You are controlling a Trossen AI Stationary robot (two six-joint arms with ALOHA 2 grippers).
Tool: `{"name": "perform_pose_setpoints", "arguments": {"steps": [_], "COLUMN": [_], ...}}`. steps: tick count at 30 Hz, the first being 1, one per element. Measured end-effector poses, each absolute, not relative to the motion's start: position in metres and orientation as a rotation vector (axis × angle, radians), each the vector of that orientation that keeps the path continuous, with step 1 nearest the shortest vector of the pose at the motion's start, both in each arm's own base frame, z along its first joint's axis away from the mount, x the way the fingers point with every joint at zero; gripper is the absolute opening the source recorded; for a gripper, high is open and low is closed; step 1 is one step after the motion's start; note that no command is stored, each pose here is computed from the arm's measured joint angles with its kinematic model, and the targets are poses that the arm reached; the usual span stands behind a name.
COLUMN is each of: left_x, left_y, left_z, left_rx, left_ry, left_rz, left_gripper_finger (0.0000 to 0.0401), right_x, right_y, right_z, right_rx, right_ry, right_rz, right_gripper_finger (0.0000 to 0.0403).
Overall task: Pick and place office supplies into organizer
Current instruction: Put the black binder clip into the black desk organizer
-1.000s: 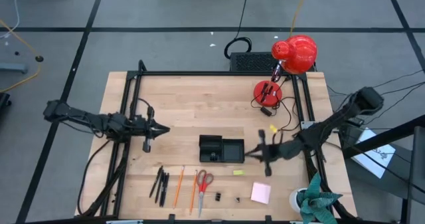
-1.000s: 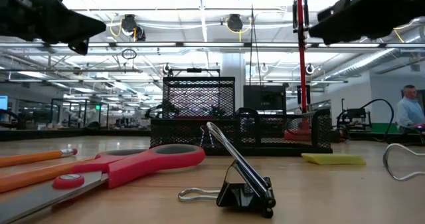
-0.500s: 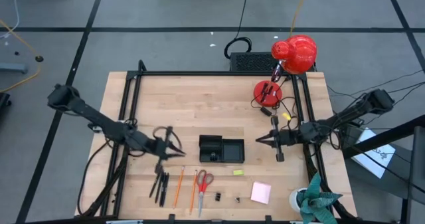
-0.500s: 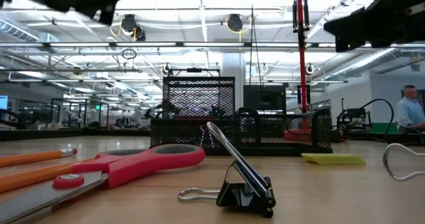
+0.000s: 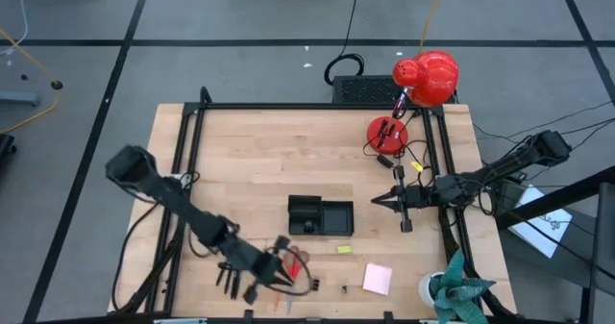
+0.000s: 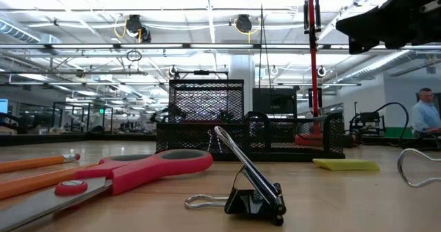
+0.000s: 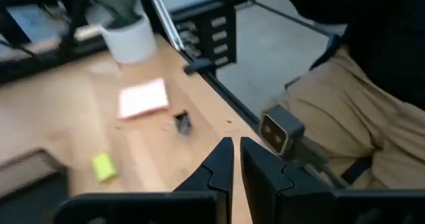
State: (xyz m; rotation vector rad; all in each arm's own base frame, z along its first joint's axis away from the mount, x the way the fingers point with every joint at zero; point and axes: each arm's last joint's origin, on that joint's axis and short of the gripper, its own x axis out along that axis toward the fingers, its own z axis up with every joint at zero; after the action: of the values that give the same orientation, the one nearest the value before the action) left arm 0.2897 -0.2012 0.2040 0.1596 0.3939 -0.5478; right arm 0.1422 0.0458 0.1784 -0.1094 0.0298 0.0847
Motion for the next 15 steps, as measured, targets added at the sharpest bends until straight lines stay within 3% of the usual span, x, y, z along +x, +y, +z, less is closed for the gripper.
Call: {"name": "perform_pose_setpoints", "arguments": {"steps": [8, 15], "left_x": [0.325, 0.348], "left_y": [-0.236, -0.249], "left_z": [0.164, 0.153], "left_rx": [0.354, 0.545], "left_ry": [0.433, 0.491], "left_rz": [-0.483, -0.510], "left_gripper_finger": [0.0036, 0.0050], "right_x": [0.142, 0.142], "right_y": [0.046, 0.047], "right_z": [0.179, 0.179], "right_rx": [-0.101, -0.078], "right_ry": [0.028, 0.024], "right_rz": [0.105, 0.138], "right_gripper_finger": [0.0001, 0.0002]}}
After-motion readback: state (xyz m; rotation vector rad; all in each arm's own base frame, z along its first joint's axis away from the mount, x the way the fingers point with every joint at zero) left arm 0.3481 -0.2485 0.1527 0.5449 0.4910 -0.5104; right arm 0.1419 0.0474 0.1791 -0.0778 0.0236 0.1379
